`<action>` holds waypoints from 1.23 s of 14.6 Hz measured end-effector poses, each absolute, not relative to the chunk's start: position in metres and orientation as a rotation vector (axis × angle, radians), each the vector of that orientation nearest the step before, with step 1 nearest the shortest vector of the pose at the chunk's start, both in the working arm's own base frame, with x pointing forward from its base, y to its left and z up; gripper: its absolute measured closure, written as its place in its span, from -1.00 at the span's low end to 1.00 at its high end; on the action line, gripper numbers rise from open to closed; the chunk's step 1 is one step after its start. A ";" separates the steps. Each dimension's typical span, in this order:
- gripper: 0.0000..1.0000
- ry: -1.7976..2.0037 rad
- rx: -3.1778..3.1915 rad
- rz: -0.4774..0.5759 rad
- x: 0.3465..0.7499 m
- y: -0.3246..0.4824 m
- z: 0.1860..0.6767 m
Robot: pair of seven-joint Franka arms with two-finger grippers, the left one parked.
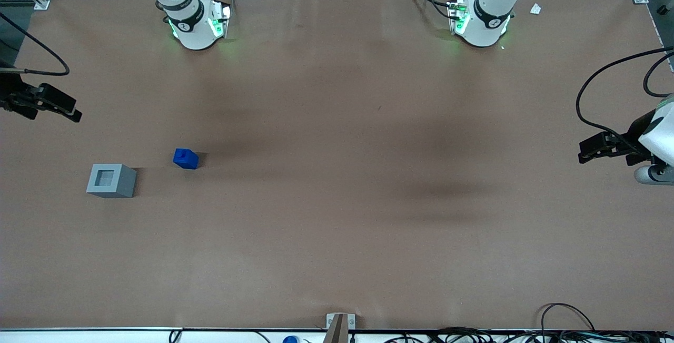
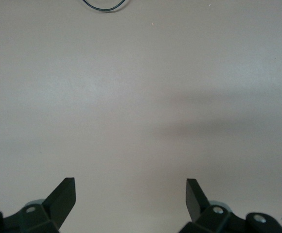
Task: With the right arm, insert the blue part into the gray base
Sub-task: 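Move the open right gripper down over the small blue block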
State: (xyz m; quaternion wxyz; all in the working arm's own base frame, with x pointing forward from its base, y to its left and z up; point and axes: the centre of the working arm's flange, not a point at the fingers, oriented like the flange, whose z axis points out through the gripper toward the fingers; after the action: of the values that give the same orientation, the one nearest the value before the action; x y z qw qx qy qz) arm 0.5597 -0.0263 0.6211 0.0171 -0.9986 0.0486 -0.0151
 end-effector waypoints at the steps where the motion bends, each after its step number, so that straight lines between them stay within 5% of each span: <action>1: -1.00 0.151 -3.103 -0.043 0.559 -0.026 0.621; 8: -1.00 0.157 -3.107 0.003 0.564 -0.028 0.607; 18: -1.00 0.228 -3.110 0.165 0.584 -0.010 0.467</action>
State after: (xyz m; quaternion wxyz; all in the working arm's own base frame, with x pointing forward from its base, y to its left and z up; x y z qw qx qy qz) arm 0.5841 -0.0104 0.4670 0.0092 -0.9959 0.0731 0.0528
